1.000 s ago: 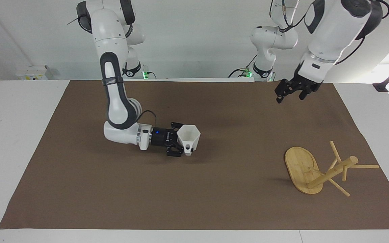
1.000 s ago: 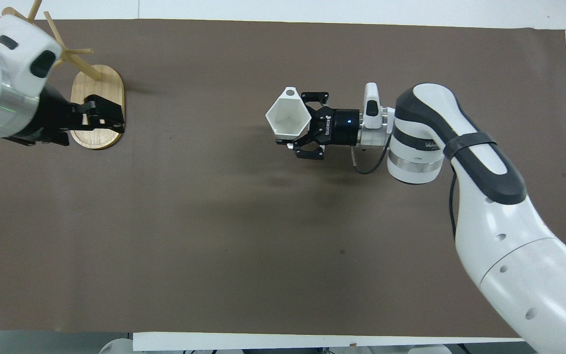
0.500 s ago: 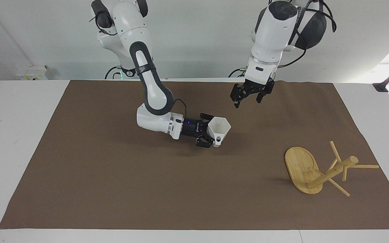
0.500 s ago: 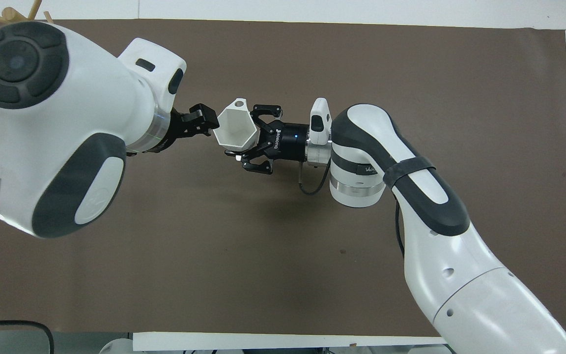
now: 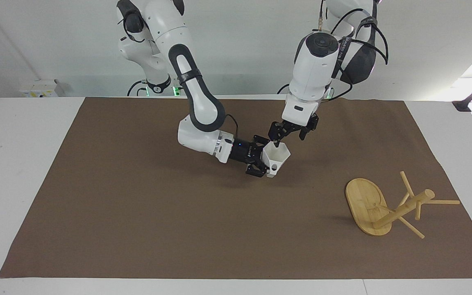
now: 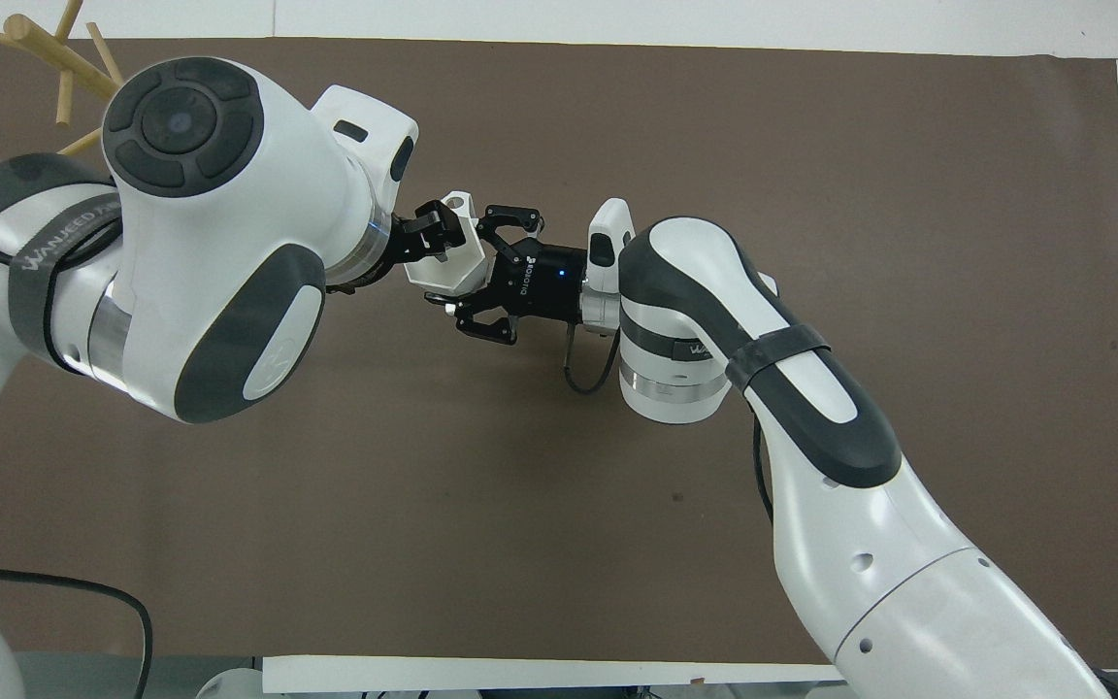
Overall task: Hang cup on rack
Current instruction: 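Grasp the mug with the left gripper beside the right gripper, then open the right gripper and withdraw it while the left gripper pulls away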
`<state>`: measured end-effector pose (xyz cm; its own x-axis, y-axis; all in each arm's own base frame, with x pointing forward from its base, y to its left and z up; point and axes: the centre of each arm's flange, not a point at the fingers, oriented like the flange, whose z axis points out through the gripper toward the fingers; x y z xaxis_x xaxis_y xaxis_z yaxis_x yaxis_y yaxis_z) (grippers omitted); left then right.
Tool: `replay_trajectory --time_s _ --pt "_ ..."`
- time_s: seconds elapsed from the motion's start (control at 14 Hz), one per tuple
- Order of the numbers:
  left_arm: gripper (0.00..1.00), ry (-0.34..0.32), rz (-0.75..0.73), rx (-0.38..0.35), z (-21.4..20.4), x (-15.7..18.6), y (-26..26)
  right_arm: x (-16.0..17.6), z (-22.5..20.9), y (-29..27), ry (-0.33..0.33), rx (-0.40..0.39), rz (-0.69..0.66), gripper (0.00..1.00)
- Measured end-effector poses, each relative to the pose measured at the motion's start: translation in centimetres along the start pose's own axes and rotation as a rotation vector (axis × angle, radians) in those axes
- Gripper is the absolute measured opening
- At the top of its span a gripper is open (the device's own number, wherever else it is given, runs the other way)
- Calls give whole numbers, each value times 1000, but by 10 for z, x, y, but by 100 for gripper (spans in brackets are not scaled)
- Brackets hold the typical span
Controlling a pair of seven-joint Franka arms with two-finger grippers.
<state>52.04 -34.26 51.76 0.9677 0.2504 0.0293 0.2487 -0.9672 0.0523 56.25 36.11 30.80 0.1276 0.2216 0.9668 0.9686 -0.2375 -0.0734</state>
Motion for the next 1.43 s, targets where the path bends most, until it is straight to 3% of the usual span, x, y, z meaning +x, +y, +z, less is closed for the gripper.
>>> replay_trajectory --time_s 0.07,0.21,0.29,0.71,1.0,1.21,1.43 --pt "96 -1 -15 1 5 0 1 0 0 0 0 0 0 78" --pt "75 1 -27 -1 18 0 2 0 0 0 0 0 0 78" --pt "75 4 -30 -4 23 0 2 0 0 0 0 0 0 78" --pt "4 24 -32 -28 26 2 4 0 0 0 1 -2 4 78" --pt "4 28 -31 -33 26 2 5 0 -1 2 2 -4 4 78" --pt "4 31 -45 -36 28 4 4 0 -9 9 5 -17 7 100" --pt "4 66 -120 -76 28 11 6 -6 -39 35 49 -20 24 100"
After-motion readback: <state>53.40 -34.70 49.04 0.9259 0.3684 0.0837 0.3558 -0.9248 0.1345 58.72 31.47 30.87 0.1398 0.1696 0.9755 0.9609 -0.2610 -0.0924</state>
